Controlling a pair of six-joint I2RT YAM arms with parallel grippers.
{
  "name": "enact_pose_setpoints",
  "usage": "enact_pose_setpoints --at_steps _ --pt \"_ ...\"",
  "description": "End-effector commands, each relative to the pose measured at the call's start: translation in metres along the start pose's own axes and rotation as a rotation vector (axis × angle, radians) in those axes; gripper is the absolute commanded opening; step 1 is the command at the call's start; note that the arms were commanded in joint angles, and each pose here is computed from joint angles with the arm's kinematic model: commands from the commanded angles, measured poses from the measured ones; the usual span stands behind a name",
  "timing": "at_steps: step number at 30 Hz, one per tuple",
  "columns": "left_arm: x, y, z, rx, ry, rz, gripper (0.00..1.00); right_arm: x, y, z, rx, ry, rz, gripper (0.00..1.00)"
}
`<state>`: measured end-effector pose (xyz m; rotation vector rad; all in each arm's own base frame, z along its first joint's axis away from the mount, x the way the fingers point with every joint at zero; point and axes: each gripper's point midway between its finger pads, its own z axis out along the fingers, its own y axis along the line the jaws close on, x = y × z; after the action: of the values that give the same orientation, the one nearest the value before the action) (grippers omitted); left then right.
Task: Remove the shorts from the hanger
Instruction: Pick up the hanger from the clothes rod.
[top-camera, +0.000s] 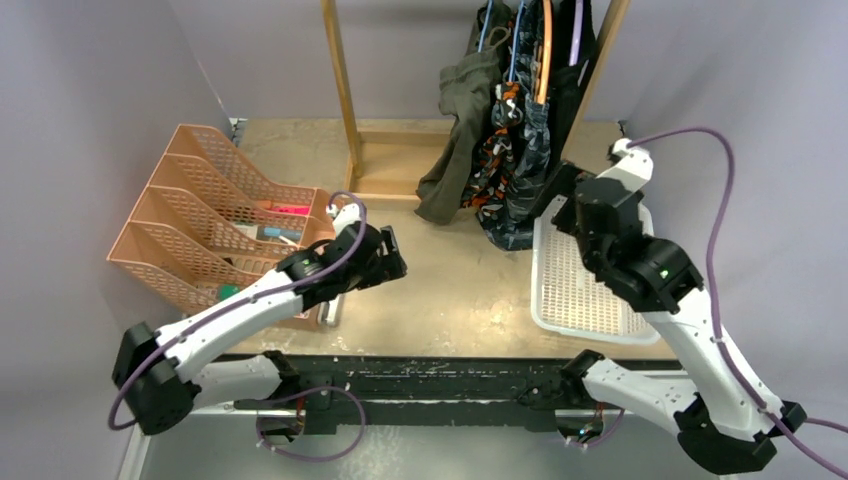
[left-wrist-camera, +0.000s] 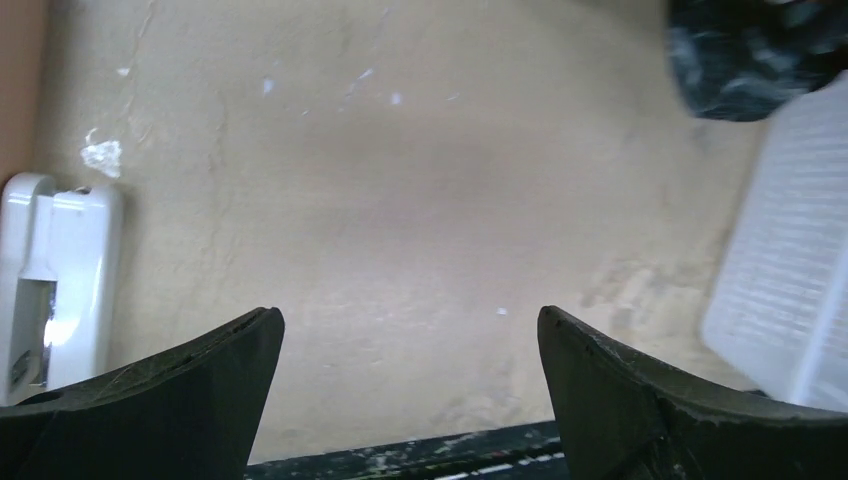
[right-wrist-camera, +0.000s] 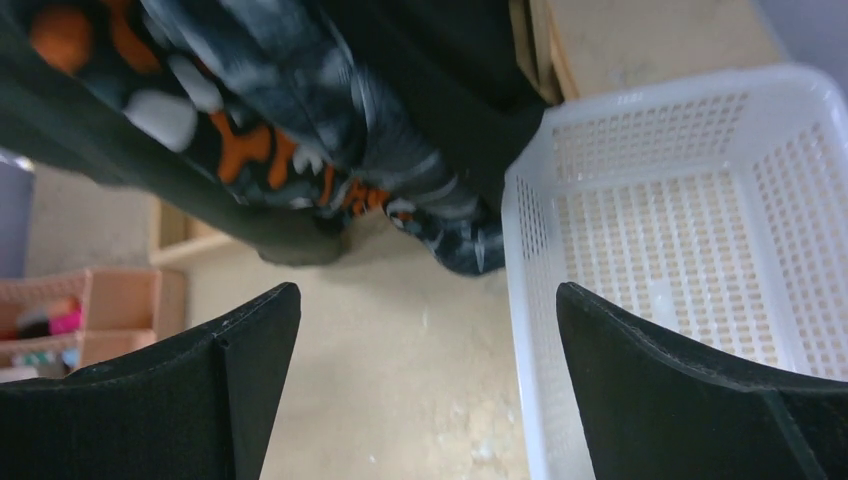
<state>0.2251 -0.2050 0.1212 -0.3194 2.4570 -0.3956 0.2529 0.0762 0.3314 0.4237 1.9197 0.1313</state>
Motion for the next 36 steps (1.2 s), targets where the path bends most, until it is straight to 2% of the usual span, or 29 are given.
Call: enact_pose_setpoints --at_steps 1,4,7,12,15,20,25,35,36 --pt "-0.028 -0.029 -0.041 0.172 -0.077 -0.045 0.99 -0.07 0.006 -0.017 -0.03 -0.149 0.04 0.99" --pt "-0.032 -0.028 -0.054 0.198 -0.096 -0.06 0.99 -0.106 0.03 -0.024 -0.099 -0.18 0.006 0.99" --pt "-0.036 -0.026 -0.062 0.201 -0.109 -0.064 0.99 -0.145 0.044 -0.027 -0.112 -0.263 -0.008 0.97" --pt "-0.041 -0.028 -0.07 0.204 -0.114 -0.062 1.0 -0.197 0.052 -0.014 -0.091 -0.34 -0.044 0.85" --pt "-0.043 -0.027 -0.073 0.211 -0.124 -0.065 1.0 -0.211 0.058 0.008 -0.131 -0.326 -0.057 0.8" --pt "-0.041 -0.022 -0.075 0.212 -0.133 -0.089 1.0 -0.217 0.071 0.039 -0.256 -0.263 -0.062 0.74" --pt "-0.041 -0.02 -0.076 0.205 -0.131 -0.092 1.0 -0.216 0.065 0.068 -0.268 -0.213 -0.069 0.7" --pt "-0.039 -0.013 -0.078 0.198 -0.136 -0.118 1.0 -0.192 0.072 0.112 -0.285 -0.131 -0.114 0.51" --pt "-0.039 -0.013 -0.078 0.197 -0.136 -0.119 1.0 -0.189 0.077 0.114 -0.313 -0.119 -0.115 0.46"
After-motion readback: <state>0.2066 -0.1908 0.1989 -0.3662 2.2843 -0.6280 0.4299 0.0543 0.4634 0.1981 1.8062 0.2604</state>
